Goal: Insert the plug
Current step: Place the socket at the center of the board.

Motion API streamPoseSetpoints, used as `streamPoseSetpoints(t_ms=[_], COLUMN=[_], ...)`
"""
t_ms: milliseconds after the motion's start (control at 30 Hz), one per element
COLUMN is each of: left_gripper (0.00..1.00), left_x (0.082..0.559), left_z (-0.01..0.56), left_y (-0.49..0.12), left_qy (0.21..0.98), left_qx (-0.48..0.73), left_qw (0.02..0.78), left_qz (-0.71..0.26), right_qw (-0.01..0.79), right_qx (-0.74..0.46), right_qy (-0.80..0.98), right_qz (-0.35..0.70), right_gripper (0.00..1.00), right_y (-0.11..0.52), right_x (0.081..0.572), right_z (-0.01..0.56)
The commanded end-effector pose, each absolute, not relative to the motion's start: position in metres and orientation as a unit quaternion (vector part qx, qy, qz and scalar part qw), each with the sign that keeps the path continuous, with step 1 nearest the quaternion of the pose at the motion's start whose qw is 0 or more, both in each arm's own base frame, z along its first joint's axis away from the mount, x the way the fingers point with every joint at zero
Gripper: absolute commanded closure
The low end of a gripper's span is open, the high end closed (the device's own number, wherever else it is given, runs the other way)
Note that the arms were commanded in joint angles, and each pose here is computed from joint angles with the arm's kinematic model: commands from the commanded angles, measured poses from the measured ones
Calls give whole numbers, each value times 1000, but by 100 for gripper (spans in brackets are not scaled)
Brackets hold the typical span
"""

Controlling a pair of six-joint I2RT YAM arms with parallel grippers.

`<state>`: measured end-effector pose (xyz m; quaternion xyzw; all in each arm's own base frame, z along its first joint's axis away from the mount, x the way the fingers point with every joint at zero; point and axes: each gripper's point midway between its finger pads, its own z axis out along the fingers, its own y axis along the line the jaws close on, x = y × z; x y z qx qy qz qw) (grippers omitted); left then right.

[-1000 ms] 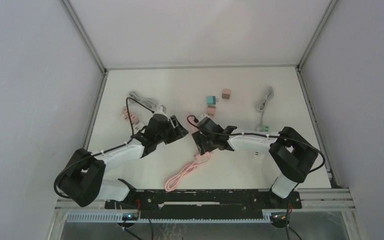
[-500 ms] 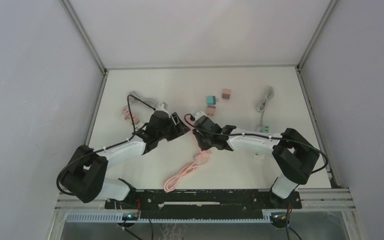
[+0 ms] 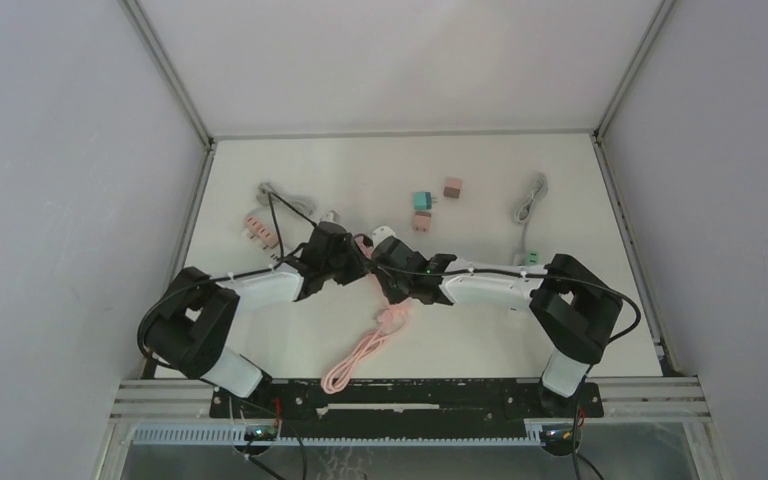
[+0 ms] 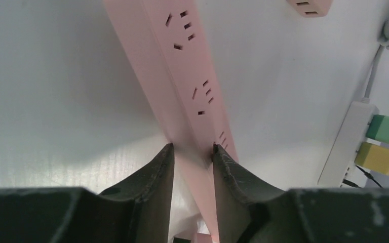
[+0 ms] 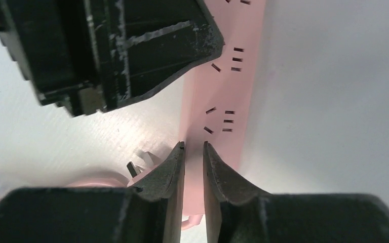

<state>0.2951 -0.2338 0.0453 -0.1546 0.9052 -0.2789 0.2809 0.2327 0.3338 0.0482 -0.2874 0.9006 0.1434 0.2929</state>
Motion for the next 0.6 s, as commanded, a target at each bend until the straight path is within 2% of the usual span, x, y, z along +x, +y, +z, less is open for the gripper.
streamPoseSetpoints(t_ms=[0,133,267,400,567], left_gripper=[65,70,71,72,72], left_x=[286,275,270,270,268], left_z=[28,10,1,0,0], left_y=[-233,-227,-228,-227,-227], left_qy=[910,914,918,919,918], left_qx=[-172,-184,-185,-185,-180], left_qw=[251,235,220,220,222], left_qz=[-281,-273,-273,-271,-274], right_qw=[249,259,281,320,360], right_qx=[-318,-315,-306,-290,-240], right_qy=[904,904,898,885,885], right_qz=[141,130,147,177,173], right_gripper=[75,72,67,57,40], right_y=[337,332,331,326,295], right_x=[209,212,218,234,275], right_z=[30,35,58,97,123])
